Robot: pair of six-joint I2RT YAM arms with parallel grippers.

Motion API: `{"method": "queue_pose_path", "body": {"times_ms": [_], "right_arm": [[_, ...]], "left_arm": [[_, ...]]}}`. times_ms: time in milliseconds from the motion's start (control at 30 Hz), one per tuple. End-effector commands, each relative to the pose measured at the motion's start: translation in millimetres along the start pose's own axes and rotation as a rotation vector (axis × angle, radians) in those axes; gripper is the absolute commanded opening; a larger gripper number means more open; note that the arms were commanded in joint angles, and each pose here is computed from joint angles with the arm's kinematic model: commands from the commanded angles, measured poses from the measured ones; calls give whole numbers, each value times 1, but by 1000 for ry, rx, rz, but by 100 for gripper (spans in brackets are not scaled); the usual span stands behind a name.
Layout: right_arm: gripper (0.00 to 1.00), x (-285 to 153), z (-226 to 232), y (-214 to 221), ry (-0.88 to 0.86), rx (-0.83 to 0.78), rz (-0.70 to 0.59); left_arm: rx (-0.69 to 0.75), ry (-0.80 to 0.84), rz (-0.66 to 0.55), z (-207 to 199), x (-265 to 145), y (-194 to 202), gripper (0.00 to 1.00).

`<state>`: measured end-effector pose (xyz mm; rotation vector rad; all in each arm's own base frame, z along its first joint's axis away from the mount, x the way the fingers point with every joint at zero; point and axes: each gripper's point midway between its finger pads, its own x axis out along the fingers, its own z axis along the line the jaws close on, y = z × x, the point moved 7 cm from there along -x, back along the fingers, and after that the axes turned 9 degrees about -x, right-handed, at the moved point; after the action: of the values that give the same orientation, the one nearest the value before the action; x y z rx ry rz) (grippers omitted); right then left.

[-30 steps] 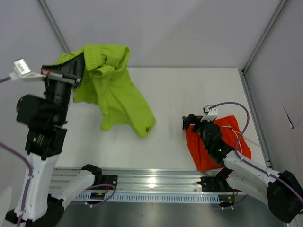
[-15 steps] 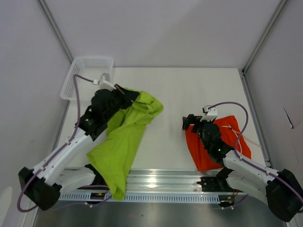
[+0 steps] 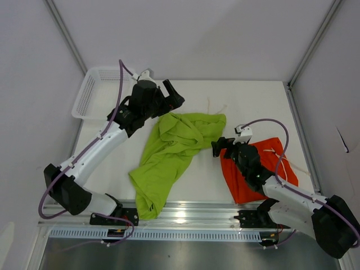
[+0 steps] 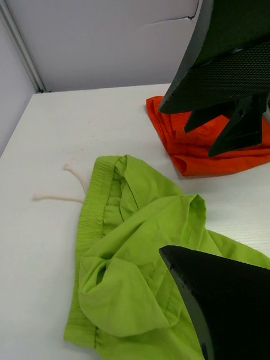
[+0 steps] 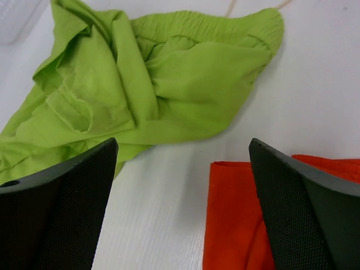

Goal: Fold and stack the shorts
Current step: Move the shorts to the center of the board, then flatten the shorts out

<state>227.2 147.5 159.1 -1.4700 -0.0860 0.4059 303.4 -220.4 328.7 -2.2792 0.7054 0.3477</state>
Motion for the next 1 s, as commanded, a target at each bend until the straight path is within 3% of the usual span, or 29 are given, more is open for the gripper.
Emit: {"method": "queue_pose_path", "body": {"times_ms": [0, 200, 400, 600, 867, 967], "right_arm": [[99, 9, 21, -25, -138, -8, -59], [99, 28, 38, -23, -211, -12, 53], [99, 36, 64, -27, -386, -83, 141], [96, 55, 93, -49, -403, -151, 206], [91, 100, 145, -36, -366, -309, 382], [89, 111, 167, -33, -394, -288, 417]], "left_arm": [[58, -21, -3, 13, -20, -9, 99], [133, -57, 46, 49, -28, 13, 99], [175, -199, 97, 101, -31, 37, 99], [69, -207, 126, 131, -34, 33, 99], [-31, -249, 31, 161, -60, 13, 99], [-76, -258, -9, 178, -74, 6, 99]]}}
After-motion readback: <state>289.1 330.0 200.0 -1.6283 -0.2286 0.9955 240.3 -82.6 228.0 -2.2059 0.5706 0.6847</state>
